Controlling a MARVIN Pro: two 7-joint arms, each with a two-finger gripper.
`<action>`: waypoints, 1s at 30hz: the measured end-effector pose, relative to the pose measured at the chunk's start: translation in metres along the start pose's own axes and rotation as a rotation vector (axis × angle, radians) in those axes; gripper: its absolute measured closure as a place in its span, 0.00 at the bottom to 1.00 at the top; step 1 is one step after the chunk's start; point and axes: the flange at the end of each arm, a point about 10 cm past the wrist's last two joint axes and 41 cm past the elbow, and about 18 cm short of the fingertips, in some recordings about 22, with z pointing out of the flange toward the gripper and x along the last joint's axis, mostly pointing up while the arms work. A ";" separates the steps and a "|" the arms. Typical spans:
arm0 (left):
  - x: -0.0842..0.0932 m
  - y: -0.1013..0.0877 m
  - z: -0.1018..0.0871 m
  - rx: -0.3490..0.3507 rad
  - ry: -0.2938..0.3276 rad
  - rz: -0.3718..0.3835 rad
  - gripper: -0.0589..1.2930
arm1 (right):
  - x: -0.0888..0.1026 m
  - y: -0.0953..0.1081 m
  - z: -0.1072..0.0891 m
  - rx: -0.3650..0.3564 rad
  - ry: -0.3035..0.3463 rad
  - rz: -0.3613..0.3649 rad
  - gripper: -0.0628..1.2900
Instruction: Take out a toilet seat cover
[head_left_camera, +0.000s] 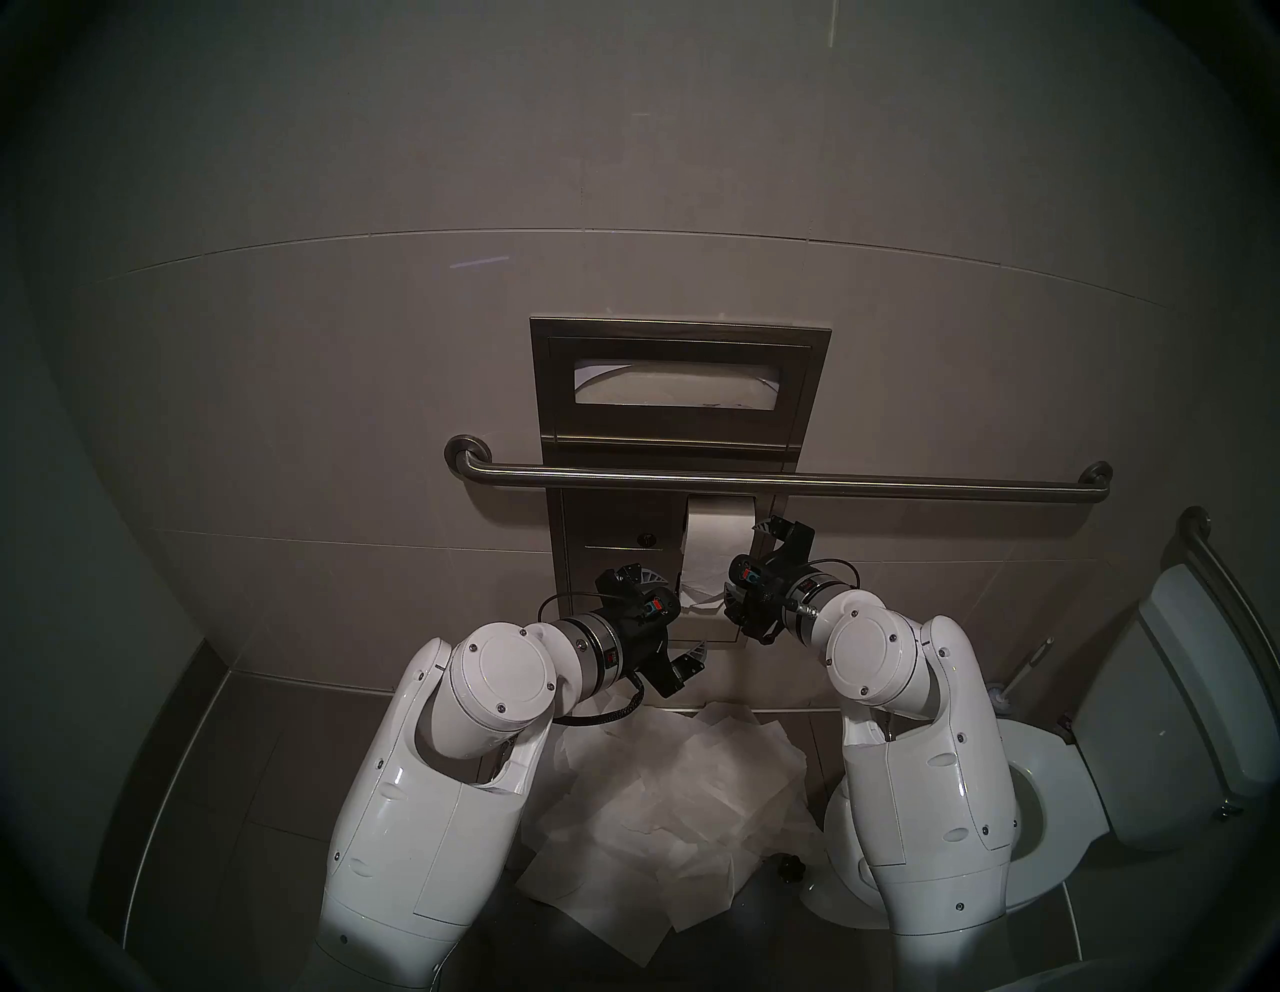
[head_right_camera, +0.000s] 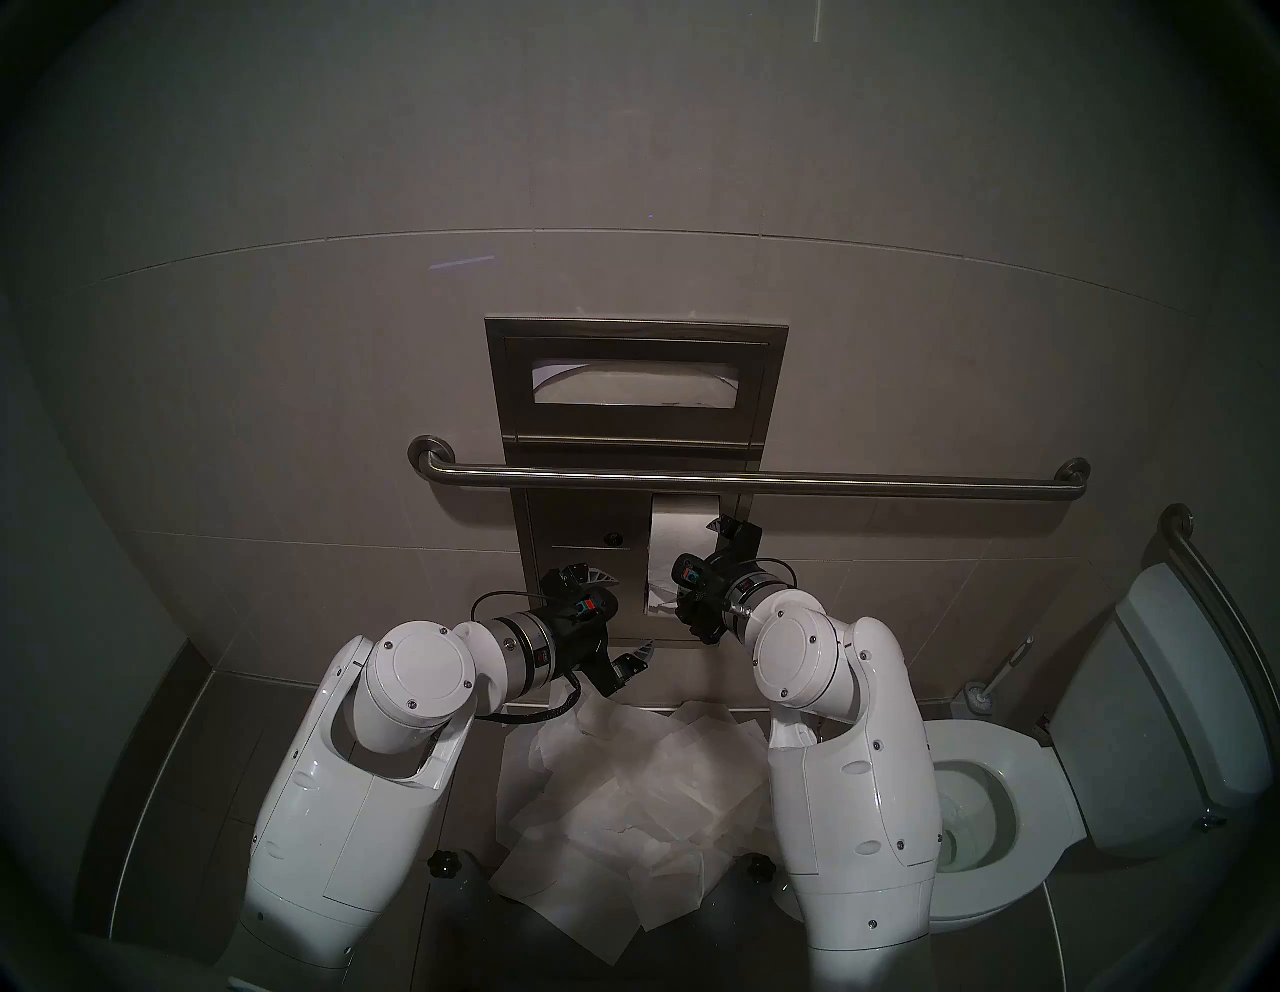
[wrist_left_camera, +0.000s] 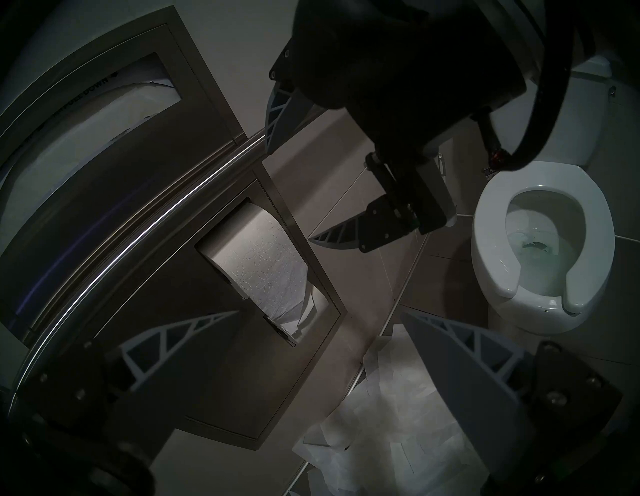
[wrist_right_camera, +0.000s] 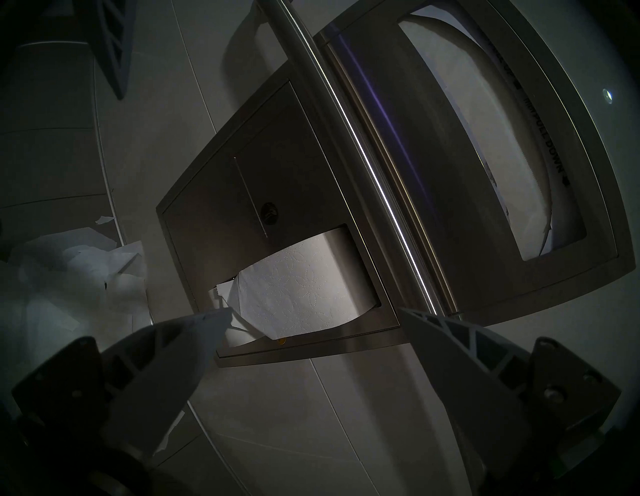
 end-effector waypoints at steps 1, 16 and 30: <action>0.000 0.000 0.000 0.000 0.000 0.000 0.02 | 0.000 0.000 0.000 0.000 0.000 0.000 0.04; -0.001 0.000 0.000 0.000 -0.001 0.000 0.02 | -0.003 0.000 0.000 0.003 -0.001 0.012 0.04; -0.001 0.000 0.000 0.000 -0.003 0.000 0.02 | -0.011 0.014 0.007 -0.021 -0.009 -0.104 0.04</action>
